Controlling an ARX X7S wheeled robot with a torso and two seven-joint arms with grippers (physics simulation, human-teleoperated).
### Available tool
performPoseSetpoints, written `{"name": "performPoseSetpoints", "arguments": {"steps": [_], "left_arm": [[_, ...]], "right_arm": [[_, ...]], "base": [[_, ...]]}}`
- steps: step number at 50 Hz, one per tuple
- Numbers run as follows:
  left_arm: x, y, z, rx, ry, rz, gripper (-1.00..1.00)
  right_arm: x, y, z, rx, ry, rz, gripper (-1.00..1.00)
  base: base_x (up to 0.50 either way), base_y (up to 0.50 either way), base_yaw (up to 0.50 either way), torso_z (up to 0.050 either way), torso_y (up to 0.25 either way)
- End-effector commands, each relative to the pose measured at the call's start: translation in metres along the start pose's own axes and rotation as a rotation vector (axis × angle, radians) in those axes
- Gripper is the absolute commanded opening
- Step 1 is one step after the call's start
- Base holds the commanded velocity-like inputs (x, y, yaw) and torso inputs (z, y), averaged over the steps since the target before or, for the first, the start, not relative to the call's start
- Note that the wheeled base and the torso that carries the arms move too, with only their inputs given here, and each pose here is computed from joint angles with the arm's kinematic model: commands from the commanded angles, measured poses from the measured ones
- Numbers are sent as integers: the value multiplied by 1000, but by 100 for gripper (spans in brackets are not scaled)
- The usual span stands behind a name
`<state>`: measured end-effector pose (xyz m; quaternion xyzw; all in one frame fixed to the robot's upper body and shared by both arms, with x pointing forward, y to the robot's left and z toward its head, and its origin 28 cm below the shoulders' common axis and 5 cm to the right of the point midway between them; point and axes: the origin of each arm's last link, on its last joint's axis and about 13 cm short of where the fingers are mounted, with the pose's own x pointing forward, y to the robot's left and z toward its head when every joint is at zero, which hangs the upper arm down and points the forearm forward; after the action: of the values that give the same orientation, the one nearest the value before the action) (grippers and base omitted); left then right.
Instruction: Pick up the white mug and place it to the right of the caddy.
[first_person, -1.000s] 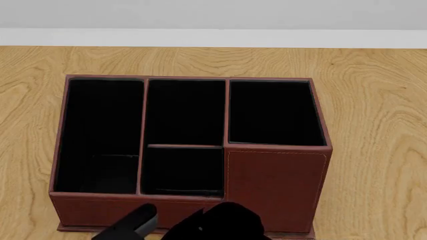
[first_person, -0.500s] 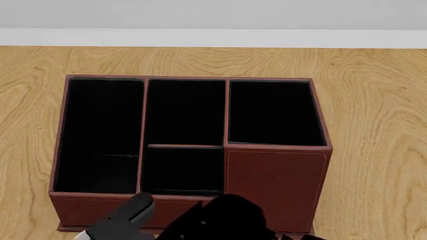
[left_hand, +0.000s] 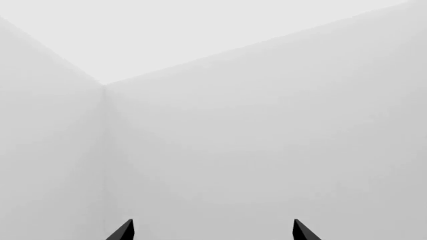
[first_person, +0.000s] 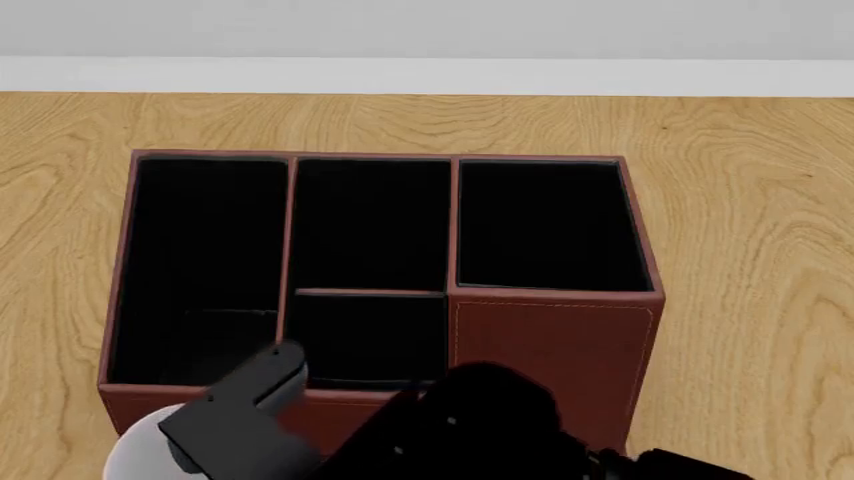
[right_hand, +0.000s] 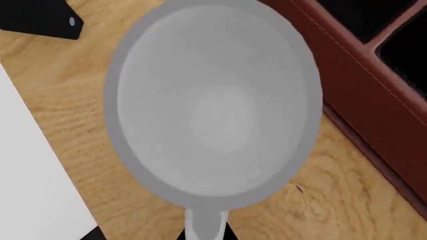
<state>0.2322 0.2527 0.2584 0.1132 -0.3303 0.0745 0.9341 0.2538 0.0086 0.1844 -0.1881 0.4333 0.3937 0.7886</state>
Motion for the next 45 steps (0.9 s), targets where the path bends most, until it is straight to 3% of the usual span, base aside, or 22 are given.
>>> {"name": "performPoseSetpoints", "arguments": {"steps": [1,26,45], "left_arm": [[-2,1,2,0,-4,1,100],[1,-2,4,-3,-8,-6,100],[-1,-2,6,-5,-12,-8,100]], "right_arm": [[-21,3,6,-17,-72,-19,-100],[-78,6,17,-45,-253,-89,-100],[-112,-16,32,55,-392,-187,-100]], "base": [[0,0,0,0,0],[0,0,0,0,0],[0,0,0,0,0]]}}
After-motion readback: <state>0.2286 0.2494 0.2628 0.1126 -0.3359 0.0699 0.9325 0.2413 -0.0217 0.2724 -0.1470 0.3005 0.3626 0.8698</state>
